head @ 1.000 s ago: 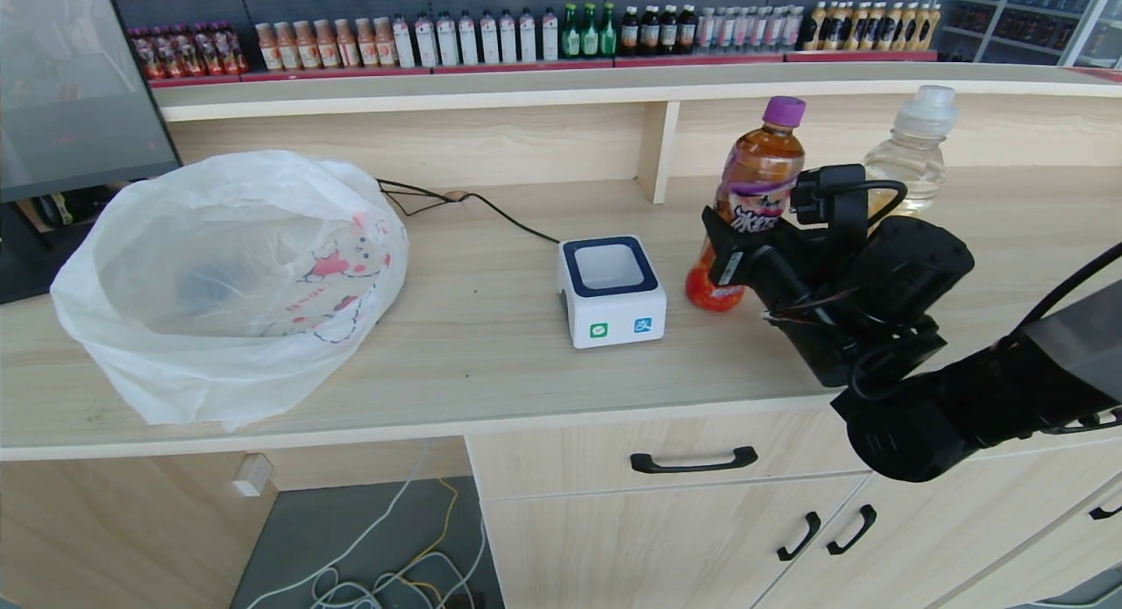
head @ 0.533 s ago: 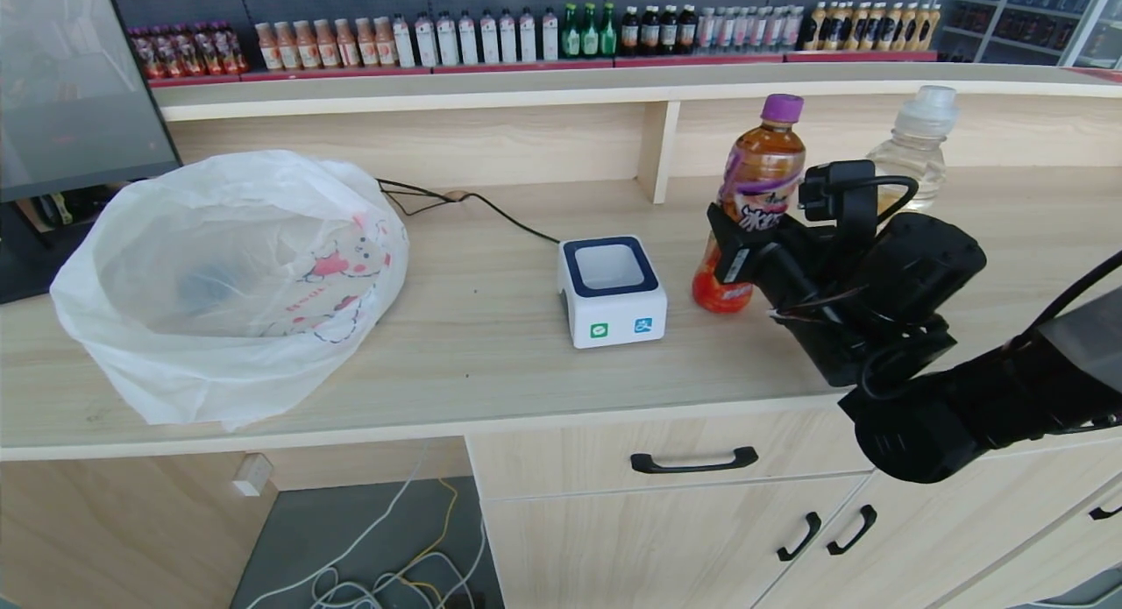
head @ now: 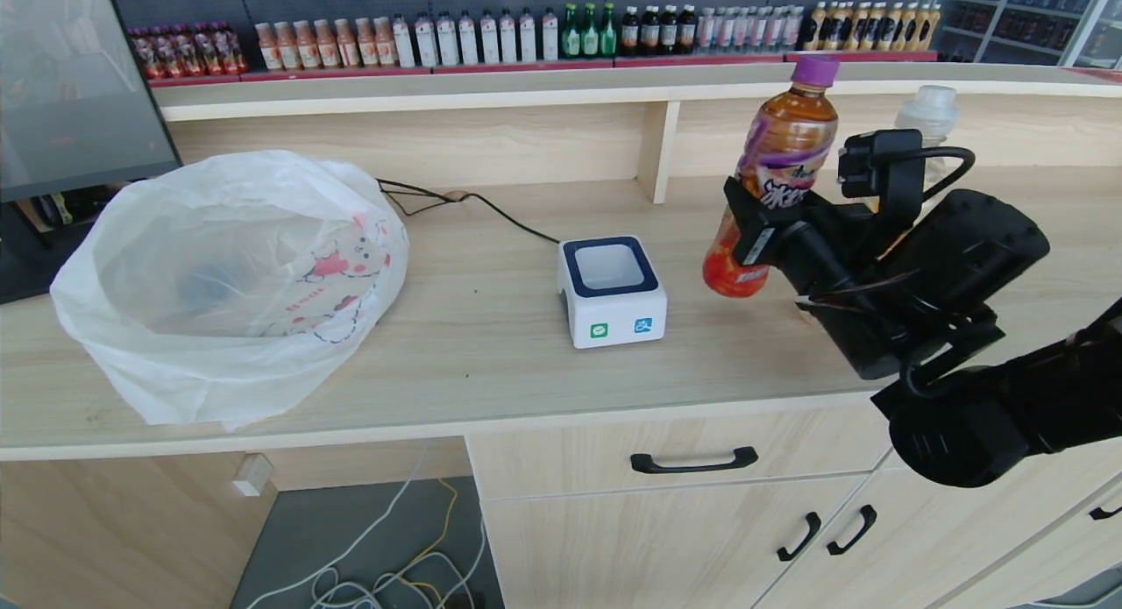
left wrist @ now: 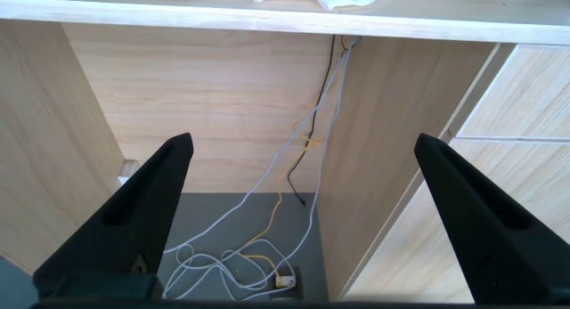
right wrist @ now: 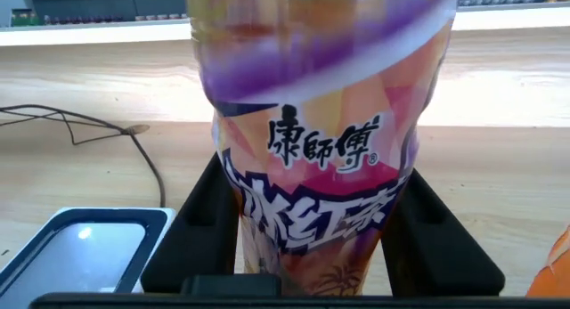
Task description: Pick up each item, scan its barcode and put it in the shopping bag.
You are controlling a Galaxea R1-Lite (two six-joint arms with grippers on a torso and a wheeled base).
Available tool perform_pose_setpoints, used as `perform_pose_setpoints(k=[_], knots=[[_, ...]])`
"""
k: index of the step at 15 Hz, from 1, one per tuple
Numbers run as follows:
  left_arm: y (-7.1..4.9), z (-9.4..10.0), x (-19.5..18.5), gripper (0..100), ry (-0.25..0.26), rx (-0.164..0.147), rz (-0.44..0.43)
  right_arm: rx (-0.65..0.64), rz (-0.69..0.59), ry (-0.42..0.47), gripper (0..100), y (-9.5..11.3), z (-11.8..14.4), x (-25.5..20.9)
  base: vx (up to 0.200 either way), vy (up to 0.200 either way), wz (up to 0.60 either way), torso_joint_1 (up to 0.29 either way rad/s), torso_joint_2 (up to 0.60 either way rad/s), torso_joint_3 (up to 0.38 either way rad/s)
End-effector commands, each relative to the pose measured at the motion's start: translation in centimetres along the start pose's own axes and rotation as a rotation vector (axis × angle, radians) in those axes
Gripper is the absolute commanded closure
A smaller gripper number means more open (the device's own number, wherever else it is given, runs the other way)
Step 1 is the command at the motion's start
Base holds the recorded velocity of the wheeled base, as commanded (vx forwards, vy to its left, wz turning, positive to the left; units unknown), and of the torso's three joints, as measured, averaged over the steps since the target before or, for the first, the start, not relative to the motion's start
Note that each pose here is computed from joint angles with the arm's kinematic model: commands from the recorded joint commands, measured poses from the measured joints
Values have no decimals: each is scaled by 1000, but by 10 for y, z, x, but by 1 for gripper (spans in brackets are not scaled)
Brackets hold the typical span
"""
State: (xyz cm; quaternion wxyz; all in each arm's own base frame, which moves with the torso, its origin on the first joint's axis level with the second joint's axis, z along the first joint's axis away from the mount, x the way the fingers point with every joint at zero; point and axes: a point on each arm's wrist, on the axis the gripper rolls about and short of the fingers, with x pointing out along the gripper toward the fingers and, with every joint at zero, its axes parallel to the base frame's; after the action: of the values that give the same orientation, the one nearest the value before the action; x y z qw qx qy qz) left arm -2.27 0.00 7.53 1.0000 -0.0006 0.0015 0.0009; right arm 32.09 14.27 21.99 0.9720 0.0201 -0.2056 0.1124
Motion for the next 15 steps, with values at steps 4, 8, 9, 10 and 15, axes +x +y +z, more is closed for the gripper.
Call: perform_pose_setpoints(k=[4,8,9,10,15], knots=[[0,0,0,0,0,0,0,8,47,-51,100,-6,34,-24,0,0,0,0,0,0],[0,0,0,0,0,0,0,8,105,-49,100,-7,42,-44,0,0,0,0,0,0],[0,0,0,0,0,0,0,15,125,-46,100,-3,44,-49,0,0,0,0,0,0],[0,0,0,0,0,0,0,23,145,-30,100,1,43,-56,0,0,0,0,0,0],[0,0,0,0,0,0,1,42,220,23,100,13,45,-93,0,0,0,0,0,0]])
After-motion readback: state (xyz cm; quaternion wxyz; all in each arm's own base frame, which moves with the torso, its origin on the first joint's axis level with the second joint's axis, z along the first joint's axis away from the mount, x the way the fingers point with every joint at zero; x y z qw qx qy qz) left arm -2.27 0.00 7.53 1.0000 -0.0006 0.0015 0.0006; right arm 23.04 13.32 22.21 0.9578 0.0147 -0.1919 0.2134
